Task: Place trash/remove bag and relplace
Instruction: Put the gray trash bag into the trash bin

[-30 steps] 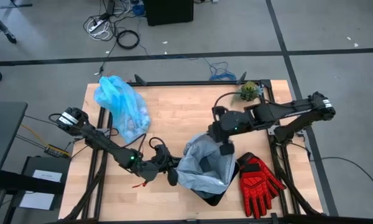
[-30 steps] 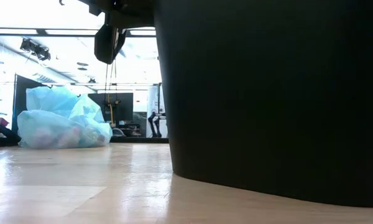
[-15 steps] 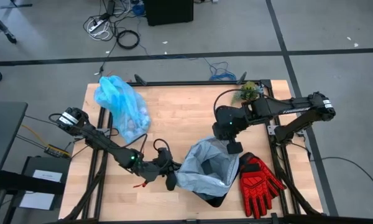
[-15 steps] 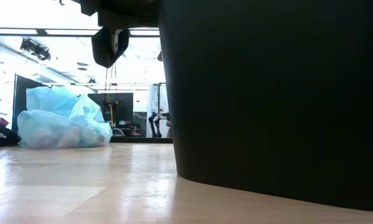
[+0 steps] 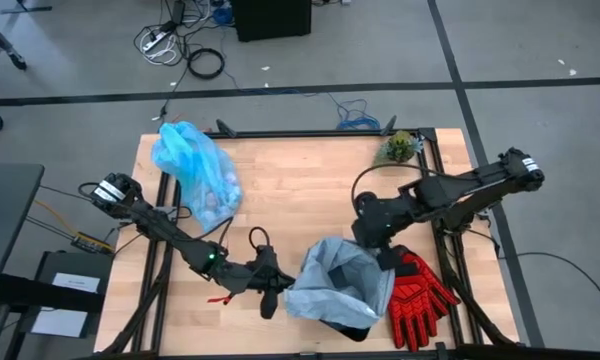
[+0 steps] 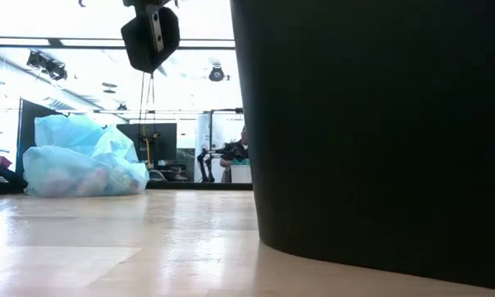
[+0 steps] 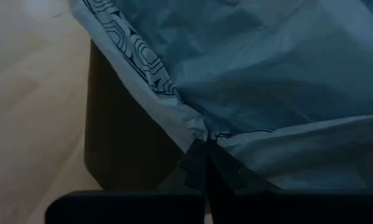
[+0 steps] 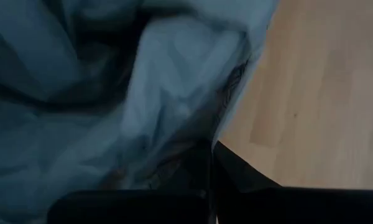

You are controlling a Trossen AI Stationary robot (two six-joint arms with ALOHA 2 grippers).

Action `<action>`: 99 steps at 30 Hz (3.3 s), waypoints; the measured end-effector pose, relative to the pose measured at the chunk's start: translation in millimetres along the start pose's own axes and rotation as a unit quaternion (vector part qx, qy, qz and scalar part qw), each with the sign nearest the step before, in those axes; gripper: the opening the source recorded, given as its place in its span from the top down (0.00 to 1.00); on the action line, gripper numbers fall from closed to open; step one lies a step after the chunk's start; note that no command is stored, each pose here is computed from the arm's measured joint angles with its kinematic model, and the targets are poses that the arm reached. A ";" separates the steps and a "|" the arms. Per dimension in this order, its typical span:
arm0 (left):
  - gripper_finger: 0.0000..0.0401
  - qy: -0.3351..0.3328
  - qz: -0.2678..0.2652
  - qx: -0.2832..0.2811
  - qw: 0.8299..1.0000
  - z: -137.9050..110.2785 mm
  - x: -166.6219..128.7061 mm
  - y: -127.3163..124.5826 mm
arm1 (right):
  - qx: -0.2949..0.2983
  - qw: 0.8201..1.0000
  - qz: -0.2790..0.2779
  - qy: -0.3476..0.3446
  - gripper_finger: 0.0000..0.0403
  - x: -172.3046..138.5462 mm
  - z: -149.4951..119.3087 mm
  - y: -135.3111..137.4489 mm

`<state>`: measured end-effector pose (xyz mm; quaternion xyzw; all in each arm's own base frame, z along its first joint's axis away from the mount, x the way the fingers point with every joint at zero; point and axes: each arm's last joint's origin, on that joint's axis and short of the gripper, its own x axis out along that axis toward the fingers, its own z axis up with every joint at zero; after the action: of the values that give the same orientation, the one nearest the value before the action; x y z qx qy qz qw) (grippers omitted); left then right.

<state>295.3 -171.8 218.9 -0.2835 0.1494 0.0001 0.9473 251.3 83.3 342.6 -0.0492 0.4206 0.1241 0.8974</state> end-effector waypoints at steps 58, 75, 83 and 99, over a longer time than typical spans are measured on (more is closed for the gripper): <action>0.99 0.026 -0.064 -0.089 0.994 -1.0 -2.4 -9.3 | 0.054 0.973 0.123 -0.186 1.00 42.2 -52.0 90.7; 0.99 0.009 0.051 -0.072 0.996 -7.1 -33.3 -13.6 | 0.068 0.977 0.089 -0.182 0.99 40.9 -42.2 32.7; 0.99 -0.035 0.068 -0.046 0.996 15.9 -47.9 -15.3 | 0.111 0.972 0.034 -0.204 0.88 -14.2 -59.1 11.8; 0.99 -0.014 0.096 -0.089 0.991 15.2 -44.4 -3.5 | 0.197 0.909 0.100 -0.355 0.74 -121.9 -31.3 1.3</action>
<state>257.5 -162.8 245.4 -0.3513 0.1619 0.1087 0.9157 152.8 56.4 416.0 0.2179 0.0934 0.1367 0.9618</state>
